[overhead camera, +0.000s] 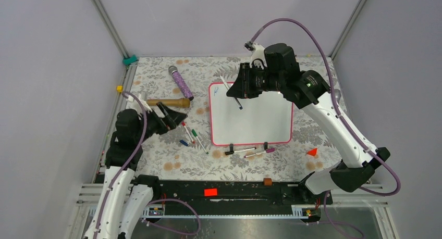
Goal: Write a sentence on the whiteboard
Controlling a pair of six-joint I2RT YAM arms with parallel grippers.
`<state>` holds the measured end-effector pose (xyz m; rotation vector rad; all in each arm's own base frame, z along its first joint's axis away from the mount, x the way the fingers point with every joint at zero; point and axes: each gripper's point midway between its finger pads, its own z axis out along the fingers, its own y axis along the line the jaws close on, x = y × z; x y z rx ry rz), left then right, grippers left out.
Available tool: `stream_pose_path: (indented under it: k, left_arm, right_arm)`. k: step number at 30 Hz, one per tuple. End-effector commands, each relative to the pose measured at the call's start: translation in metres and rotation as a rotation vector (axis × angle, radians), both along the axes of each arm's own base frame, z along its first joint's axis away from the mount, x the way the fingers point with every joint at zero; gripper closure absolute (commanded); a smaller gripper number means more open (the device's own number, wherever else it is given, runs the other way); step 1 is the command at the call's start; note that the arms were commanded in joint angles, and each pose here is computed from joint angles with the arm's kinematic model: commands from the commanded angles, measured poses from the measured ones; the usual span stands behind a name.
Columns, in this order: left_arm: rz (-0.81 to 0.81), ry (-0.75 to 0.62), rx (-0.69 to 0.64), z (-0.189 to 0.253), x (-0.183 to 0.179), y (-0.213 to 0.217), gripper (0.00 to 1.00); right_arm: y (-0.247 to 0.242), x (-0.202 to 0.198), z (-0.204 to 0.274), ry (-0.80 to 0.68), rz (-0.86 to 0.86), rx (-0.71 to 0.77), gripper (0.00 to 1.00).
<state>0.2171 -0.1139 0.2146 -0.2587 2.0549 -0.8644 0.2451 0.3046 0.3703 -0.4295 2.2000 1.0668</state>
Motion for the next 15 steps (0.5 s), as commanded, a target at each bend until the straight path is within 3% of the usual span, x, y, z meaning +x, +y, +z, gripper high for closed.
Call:
stream_pose_path:
  k: [1, 4, 7, 15]
  left_arm:
    - [-0.083, -0.264, -0.454, 0.150, 0.023, -0.038, 0.15]
    - [-0.103, -0.268, -0.631, 0.194, 0.034, -0.063, 0.17]
    - [-0.122, -0.243, -0.641, 0.220, 0.035, -0.092, 0.14]
    - [-0.098, -0.091, -0.789, 0.232, 0.054, -0.135, 0.13]
  right_arm:
    - [-0.014, -0.004, 0.020, -0.061, -0.010, 0.005, 1.00]
    - [-0.014, -0.006, 0.027, -0.104, 0.021, 0.014, 1.00]
    - [-0.020, -0.001, 0.030, -0.130, -0.005, -0.014, 1.00]
    - [-0.019, -0.002, 0.029, -0.117, -0.014, -0.010, 1.00]
